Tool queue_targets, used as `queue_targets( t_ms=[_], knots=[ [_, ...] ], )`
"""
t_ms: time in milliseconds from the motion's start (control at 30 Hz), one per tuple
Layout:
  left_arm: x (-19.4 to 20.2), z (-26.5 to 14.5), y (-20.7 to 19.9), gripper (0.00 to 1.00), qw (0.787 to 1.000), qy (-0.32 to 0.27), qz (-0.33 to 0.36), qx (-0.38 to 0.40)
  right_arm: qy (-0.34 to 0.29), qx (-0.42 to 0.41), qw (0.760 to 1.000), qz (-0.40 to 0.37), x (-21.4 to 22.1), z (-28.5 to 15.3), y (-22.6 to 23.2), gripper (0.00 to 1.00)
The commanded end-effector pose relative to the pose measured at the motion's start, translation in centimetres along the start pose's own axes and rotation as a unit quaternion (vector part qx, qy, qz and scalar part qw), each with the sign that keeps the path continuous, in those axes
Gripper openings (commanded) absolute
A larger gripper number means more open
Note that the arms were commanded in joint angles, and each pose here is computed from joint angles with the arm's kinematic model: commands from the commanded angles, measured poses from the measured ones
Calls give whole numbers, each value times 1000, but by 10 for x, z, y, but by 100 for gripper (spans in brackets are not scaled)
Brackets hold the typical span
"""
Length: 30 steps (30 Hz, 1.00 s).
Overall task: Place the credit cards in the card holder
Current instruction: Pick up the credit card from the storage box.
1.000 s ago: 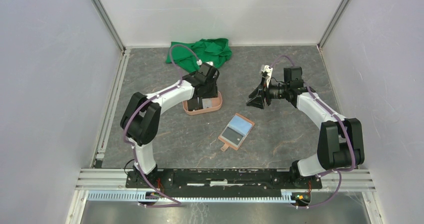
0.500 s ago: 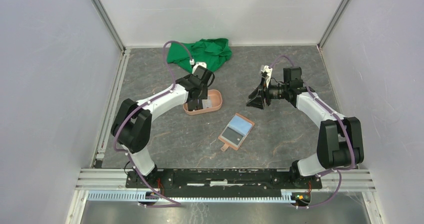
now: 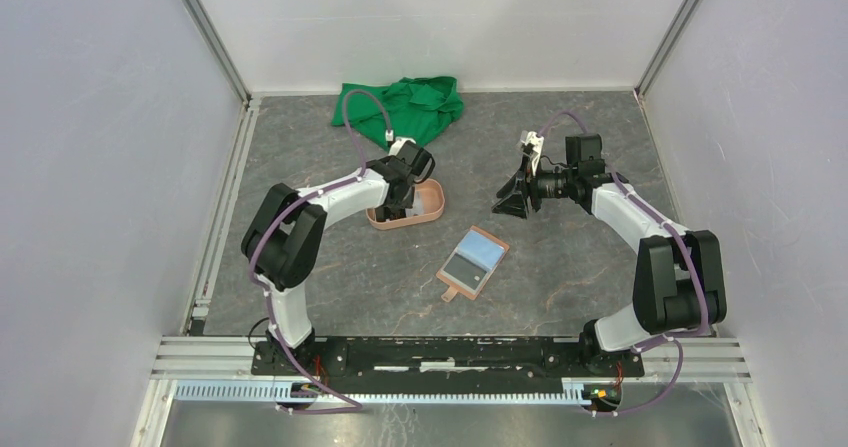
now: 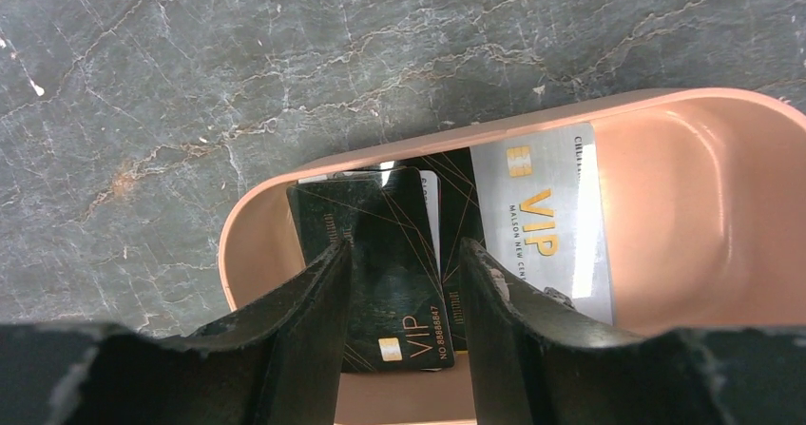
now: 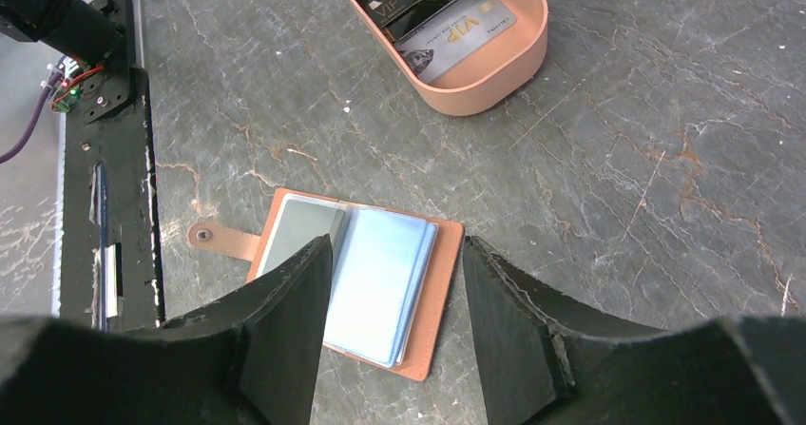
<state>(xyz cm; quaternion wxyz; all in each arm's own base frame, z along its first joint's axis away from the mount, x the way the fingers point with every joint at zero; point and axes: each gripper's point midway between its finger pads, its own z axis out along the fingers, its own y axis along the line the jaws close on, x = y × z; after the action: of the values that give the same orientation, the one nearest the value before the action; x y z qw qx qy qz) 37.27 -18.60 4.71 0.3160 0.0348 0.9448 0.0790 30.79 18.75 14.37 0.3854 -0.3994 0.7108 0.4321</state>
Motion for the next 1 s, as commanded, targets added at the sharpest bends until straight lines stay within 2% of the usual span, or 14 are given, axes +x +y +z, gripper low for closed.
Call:
queue_targets(
  t_ms=[0, 367, 600, 767, 867, 967],
  knots=[
    [0, 4, 5, 53, 1000, -9, 6, -18, -14, -1, 999, -29, -18, -2, -4, 59],
    [9, 9, 15, 49, 999, -1, 7, -48, -15, -1, 999, -33, -19, -3, -2, 59],
    [-38, -36, 3, 47, 995, -84, -35, 36, -24, 17, 997, -65, -30, -1, 0, 59],
    [-71, -76, 17, 46, 981, -176, -57, 59, -15, 5, 997, -79, -57, 31, 8, 60],
    [-75, -90, 37, 52, 970, -219, -91, 60, -8, -12, 998, -58, -78, 63, 13, 60],
    [-70, -89, 61, 71, 956, -228, -162, 84, -8, -18, 999, -27, -95, 98, 16, 59]
  ],
)
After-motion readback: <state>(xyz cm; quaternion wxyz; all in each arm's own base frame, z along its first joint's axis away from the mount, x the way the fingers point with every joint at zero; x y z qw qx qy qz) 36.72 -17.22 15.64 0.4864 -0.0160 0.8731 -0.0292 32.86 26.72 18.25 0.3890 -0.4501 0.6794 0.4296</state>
